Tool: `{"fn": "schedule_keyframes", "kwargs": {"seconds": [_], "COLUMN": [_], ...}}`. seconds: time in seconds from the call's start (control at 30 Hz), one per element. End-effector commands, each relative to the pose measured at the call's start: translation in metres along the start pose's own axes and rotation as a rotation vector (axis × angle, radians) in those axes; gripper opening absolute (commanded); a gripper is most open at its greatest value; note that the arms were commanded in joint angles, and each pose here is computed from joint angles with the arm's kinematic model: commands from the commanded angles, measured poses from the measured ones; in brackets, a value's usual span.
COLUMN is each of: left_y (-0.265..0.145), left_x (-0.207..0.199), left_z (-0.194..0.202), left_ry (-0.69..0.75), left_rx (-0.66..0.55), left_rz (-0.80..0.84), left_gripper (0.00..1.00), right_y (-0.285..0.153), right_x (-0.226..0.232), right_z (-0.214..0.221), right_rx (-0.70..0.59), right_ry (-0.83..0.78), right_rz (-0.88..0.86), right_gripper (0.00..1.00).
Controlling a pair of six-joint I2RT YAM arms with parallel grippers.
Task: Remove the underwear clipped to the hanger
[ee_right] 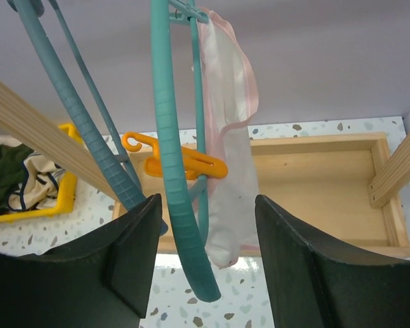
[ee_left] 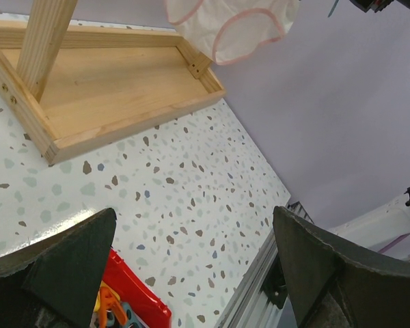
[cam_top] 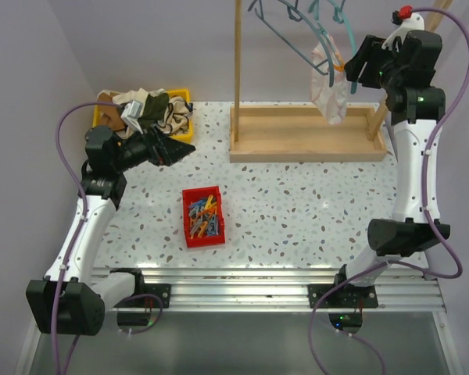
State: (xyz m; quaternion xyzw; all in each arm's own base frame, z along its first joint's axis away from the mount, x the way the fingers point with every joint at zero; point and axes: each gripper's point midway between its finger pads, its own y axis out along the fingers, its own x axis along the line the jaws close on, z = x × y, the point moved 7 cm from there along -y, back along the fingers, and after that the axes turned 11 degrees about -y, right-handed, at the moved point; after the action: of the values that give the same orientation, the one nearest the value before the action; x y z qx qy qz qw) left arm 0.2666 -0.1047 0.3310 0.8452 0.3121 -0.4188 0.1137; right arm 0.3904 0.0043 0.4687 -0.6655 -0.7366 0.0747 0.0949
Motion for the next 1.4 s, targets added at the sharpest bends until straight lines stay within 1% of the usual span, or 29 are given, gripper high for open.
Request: {"fn": "schedule_keyframes", "kwargs": {"seconds": [0.0, 0.17, 0.3, 0.4, 0.43, 0.47, 0.57, 0.7, 0.9, 1.0, 1.17, 1.37], "left_y": [0.000, 0.002, 0.002, 0.001, 0.000, 0.000, 0.000, 0.000, 0.002, 0.004, 0.006, 0.010], "left_x": [0.000, 0.002, 0.003, 0.004, 0.004, 0.004, 0.005, 0.005, 0.001, 0.001, 0.002, 0.008], "left_z": [-0.002, -0.002, -0.001, 0.001, 0.001, 0.002, 0.002, 0.002, -0.004, -0.007, -0.009, -0.008], "left_ry": [0.036, 0.028, 0.024, 0.022, 0.021, 0.023, 0.017, 0.012, 0.016, 0.017, 0.010, -0.005], "left_rx": [0.004, 0.002, -0.003, -0.008, -0.009, -0.011, -0.016, -0.024, -0.030, -0.032, -0.030, -0.031], "left_rz": [0.021, 0.026, 0.022, 0.016, 0.015, 0.015, 0.012, 0.015, 0.024, 0.024, 0.032, 0.029], "left_gripper": [1.00, 1.00, 1.00, 1.00, 1.00, 1.00, 1.00, 1.00, 1.00, 1.00, 1.00, 1.00], "right_y": [0.009, 0.019, 0.025, 0.028, 0.029, 0.030, 0.028, 0.016, -0.012, -0.027, -0.037, -0.054], "right_x": [0.001, 0.004, 0.008, 0.008, 0.009, 0.008, 0.008, 0.006, 0.009, 0.009, 0.008, 0.003], "right_z": [0.004, 0.008, 0.007, 0.011, 0.012, 0.013, 0.009, -0.010, -0.051, -0.064, -0.066, -0.043], "right_rx": [0.018, 0.030, 0.029, 0.045, 0.049, 0.052, 0.040, -0.026, -0.187, -0.241, -0.243, -0.159], "right_ry": [-0.035, -0.040, -0.049, -0.050, -0.047, -0.049, -0.043, -0.043, -0.026, -0.034, -0.036, -0.035], "right_rz": [-0.008, -0.016, -0.020, -0.014, -0.013, -0.011, 0.001, 0.031, 0.046, 0.058, 0.080, 0.146], "right_gripper": [0.61, 0.62, 0.58, 0.50, 0.46, 0.31, 0.00, 0.00, 0.00, 0.00, 0.00, 0.00]}}
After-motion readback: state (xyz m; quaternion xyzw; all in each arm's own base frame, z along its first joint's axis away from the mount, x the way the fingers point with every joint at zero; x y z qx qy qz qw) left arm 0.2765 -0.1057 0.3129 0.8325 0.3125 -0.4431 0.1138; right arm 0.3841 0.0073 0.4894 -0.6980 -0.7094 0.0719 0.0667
